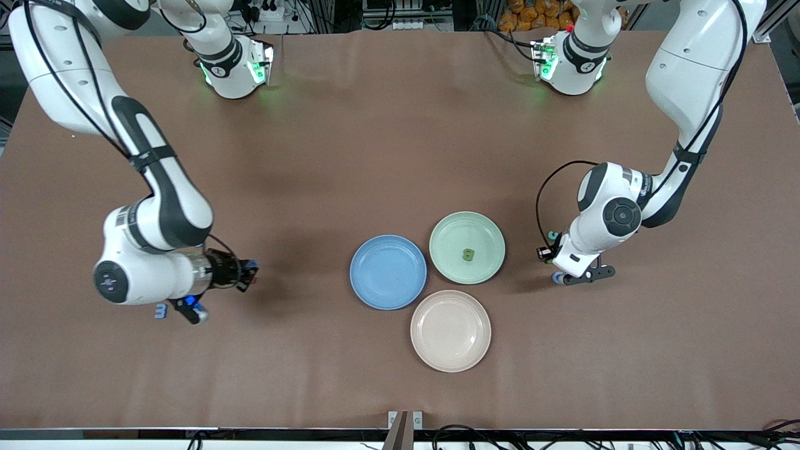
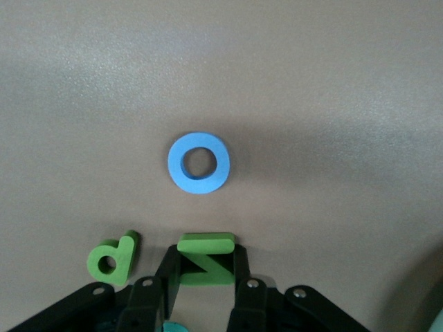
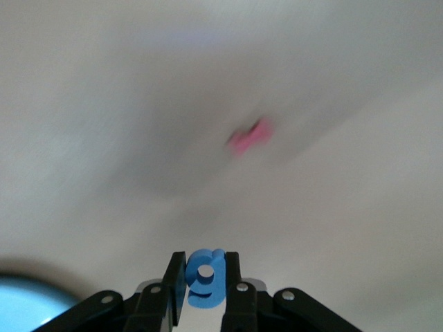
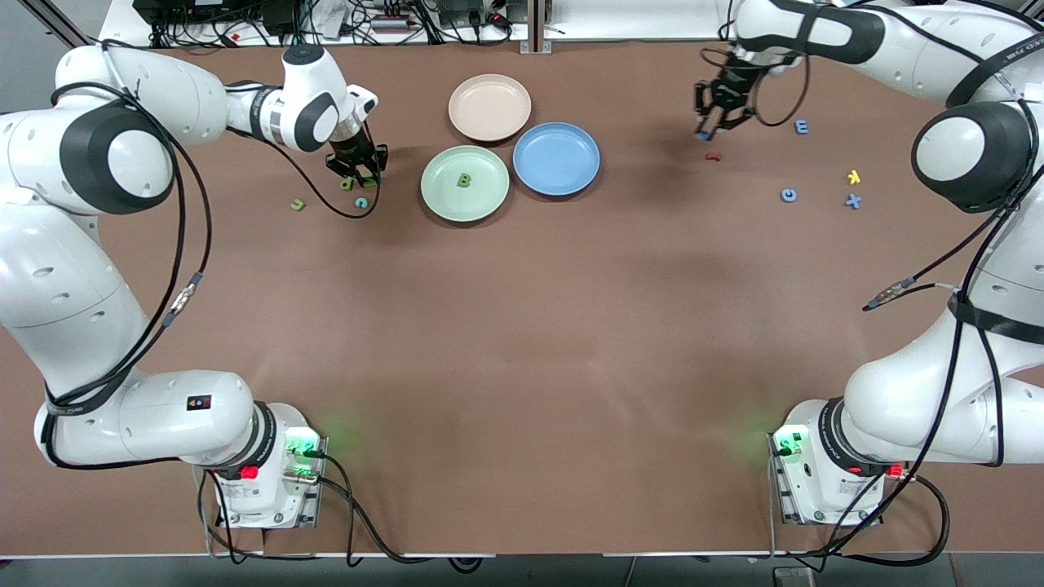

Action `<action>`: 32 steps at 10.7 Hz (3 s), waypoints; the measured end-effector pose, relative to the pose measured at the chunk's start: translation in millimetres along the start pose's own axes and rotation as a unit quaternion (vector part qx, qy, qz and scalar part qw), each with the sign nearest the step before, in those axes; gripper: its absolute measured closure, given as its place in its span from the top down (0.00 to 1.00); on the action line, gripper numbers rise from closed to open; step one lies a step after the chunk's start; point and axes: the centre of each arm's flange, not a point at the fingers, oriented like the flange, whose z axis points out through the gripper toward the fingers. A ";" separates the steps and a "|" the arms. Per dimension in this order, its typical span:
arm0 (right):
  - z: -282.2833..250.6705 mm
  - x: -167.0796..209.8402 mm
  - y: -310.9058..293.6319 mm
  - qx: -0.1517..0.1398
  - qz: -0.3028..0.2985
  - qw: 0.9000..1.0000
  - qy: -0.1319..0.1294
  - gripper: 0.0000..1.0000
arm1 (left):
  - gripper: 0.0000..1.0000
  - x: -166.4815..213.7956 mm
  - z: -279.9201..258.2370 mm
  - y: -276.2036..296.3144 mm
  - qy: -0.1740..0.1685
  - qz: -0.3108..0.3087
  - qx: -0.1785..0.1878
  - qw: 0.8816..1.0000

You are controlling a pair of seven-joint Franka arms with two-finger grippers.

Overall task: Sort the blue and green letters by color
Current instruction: 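Carry the g to the blue plate while the left gripper carries the green N, then grasp the green p with the left gripper while the right gripper grasps the blue x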

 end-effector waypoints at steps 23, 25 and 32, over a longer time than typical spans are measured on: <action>-4.9 90.8 71.1 -0.062 -0.220 0.971 0.074 1.00 | 1.00 41.8 -72.0 -37.9 0.009 0.085 0.028 0.996; -2.2 88.3 87.2 -0.075 -0.250 0.959 0.108 1.00 | 1.00 19.0 -49.9 -53.7 0.016 0.094 0.013 0.995; 6.0 77.2 271.3 -0.076 -0.198 0.966 0.149 1.00 | 0.89 -7.0 -23.4 -60.1 0.029 0.117 0.010 0.993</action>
